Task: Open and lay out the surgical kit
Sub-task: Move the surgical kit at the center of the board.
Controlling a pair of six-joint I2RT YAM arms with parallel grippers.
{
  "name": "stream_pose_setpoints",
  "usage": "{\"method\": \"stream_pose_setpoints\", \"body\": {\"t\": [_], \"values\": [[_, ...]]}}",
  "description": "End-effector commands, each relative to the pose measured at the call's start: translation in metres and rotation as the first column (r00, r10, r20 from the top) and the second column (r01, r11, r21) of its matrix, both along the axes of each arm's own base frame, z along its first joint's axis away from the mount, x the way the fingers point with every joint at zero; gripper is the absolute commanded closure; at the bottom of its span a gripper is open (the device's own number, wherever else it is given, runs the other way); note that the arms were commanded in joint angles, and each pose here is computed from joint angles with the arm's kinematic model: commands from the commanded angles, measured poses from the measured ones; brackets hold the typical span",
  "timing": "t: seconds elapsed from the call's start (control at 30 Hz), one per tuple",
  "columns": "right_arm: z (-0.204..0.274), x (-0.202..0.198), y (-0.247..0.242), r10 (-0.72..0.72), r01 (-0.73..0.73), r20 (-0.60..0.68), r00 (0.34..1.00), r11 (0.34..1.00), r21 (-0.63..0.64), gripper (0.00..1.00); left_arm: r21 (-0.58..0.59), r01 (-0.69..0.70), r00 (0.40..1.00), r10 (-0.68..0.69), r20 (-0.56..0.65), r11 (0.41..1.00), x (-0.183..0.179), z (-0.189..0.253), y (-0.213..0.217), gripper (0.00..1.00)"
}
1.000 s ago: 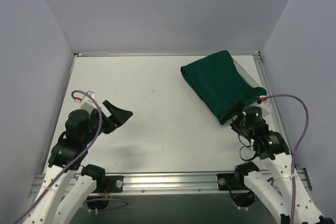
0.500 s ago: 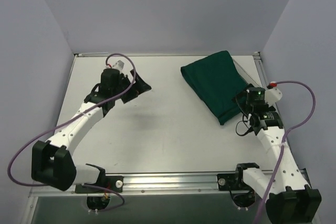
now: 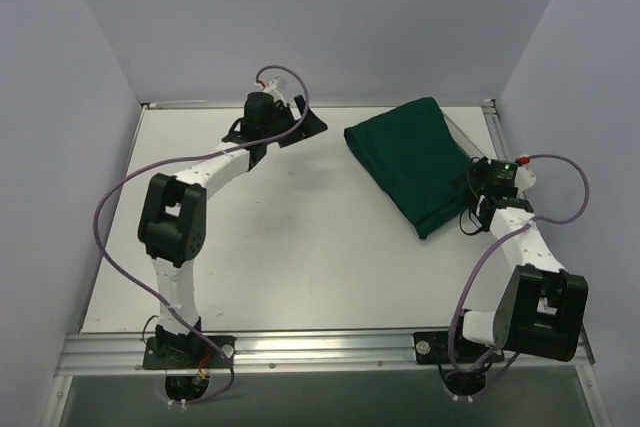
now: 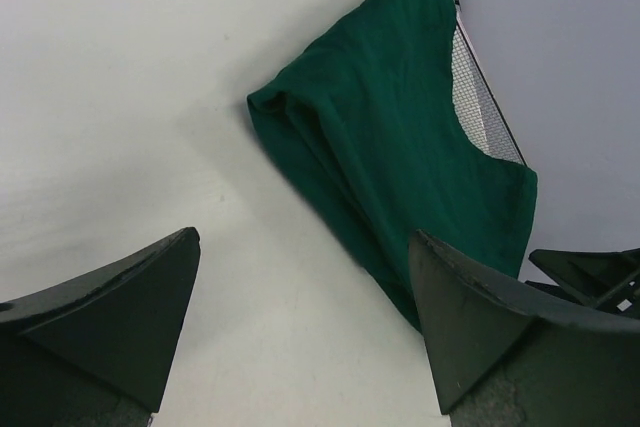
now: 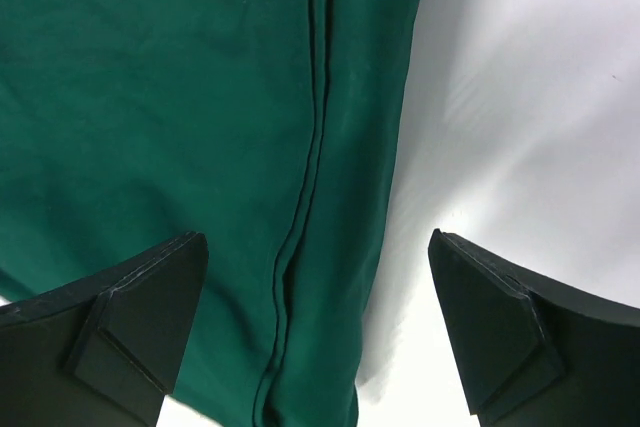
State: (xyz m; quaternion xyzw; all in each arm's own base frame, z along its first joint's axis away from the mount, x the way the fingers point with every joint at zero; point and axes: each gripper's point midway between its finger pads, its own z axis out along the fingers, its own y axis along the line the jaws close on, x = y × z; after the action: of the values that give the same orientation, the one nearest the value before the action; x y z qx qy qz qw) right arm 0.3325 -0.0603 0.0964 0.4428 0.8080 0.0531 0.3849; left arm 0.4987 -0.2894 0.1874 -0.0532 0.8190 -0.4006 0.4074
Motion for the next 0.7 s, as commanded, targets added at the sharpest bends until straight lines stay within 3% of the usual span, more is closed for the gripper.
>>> {"method": "stream_pose_setpoints", "body": {"t": [0.0,0.03,0.07,0.33,0.37,0.67], "values": [[0.014,0.027,-0.007,0.034,-0.033,0.082,0.996,0.999,-0.007,0.01,-0.005,0.111,0.979,-0.108,0.17,0.994,0.022,0.036,-0.041,0.06],[0.009,0.031,-0.007,0.043,-0.043,0.078,0.996,0.999,-0.002,0.01,-0.014,0.129,0.969,-0.123,0.212,0.992,0.031,0.055,-0.051,0.06],[0.006,0.034,-0.008,0.047,-0.048,0.08,0.996,0.999,0.004,0.01,0.001,0.148,0.973,-0.146,0.176,0.989,0.037,0.031,-0.058,0.06],[-0.017,0.046,-0.015,0.058,-0.059,0.051,0.997,0.998,0.011,0.03,0.05,0.224,0.953,-0.23,0.195,0.973,0.078,-0.004,-0.087,0.05],[-0.017,0.048,-0.016,0.057,-0.057,0.051,0.997,0.998,0.011,0.04,0.058,0.235,0.958,-0.242,0.155,0.97,0.079,-0.025,-0.091,0.05],[-0.022,0.05,-0.02,0.058,-0.058,0.039,0.998,0.998,-0.005,0.06,0.155,0.124,0.978,-0.147,0.147,0.98,0.11,-0.056,-0.093,0.03]]}}
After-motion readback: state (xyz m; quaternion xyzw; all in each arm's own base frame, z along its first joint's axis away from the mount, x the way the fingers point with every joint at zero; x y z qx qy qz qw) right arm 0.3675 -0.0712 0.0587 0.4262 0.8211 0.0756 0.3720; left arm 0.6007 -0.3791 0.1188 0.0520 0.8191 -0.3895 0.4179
